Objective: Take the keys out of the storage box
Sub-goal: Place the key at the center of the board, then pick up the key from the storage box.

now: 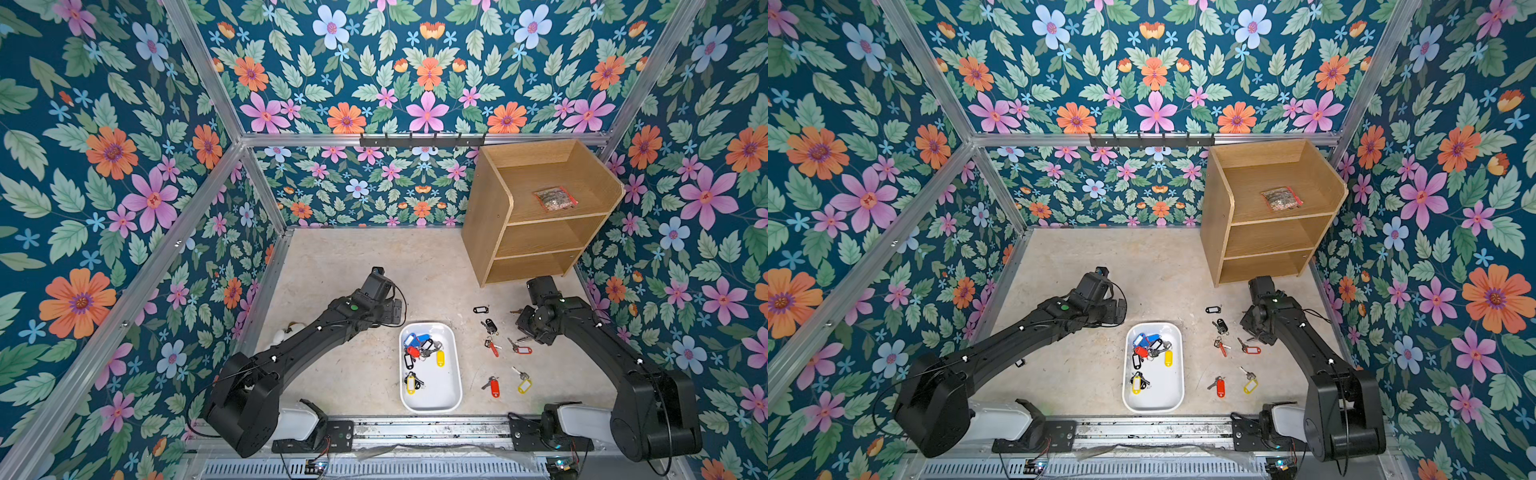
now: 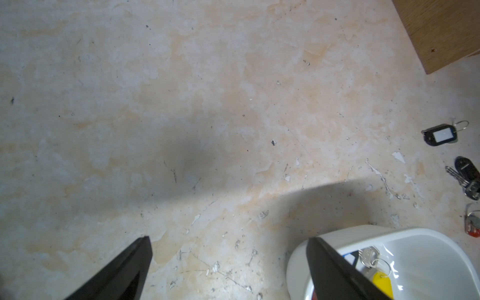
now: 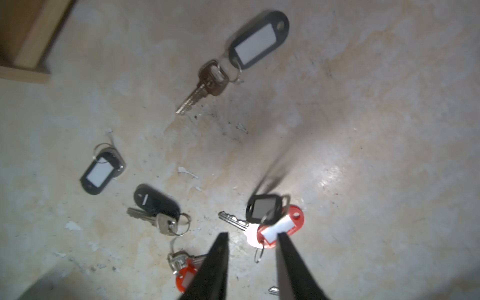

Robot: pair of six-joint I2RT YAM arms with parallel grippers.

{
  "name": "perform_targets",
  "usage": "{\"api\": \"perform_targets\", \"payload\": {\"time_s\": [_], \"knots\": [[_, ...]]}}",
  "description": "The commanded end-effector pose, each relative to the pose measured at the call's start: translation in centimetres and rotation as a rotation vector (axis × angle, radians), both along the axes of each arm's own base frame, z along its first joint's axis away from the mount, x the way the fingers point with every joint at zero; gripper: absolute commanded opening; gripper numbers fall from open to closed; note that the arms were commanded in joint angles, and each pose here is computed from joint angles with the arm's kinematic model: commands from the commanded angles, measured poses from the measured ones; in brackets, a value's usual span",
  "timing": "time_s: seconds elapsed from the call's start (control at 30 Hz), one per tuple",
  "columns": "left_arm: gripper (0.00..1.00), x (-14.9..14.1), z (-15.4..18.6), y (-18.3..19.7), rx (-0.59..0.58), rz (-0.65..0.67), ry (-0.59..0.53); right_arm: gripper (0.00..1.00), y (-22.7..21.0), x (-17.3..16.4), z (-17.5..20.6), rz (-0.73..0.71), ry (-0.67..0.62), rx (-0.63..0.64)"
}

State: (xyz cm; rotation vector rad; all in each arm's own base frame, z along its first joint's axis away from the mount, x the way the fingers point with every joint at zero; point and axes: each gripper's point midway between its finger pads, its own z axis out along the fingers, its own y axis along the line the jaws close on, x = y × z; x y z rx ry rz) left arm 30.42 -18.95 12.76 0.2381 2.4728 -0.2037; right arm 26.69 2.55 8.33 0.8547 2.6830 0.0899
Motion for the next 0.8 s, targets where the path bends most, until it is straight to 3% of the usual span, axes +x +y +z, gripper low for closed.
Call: {"api": "perform_targets", "payload": {"time_s": [0.0,0.13,0.27,0.37,0.53,0.77], "knots": [[0.99,0.1,0.2,-0.2,-0.002,-0.007,-0.002,0.58,0.1,0.7,3.0,0.041,-0.072,-0.019],[0.99,0.1,0.1,-0.2,-0.002,-0.008,0.0,0.5,1.9,0.3,6.8,0.12,-0.144,-0.05],[0.99,0.1,0.0,-0.3,-0.002,-0.01,0.004,0.37,7.3,-1.1,8.0,0.26,-0.14,-0.03],[0.99,0.1,0.0,-0.3,0.0,-0.009,0.003,0.37,13.0,-2.5,7.5,0.385,-0.118,0.025],[0.99,0.0,0.0,-0.3,-0.001,-0.009,0.001,0.47,21.5,-4.3,6.2,0.556,-0.087,0.1],[0.99,0.0,0.2,-0.3,-0.003,-0.01,-0.003,0.45,26.4,-4.1,2.9,0.627,-0.02,0.137]]}}
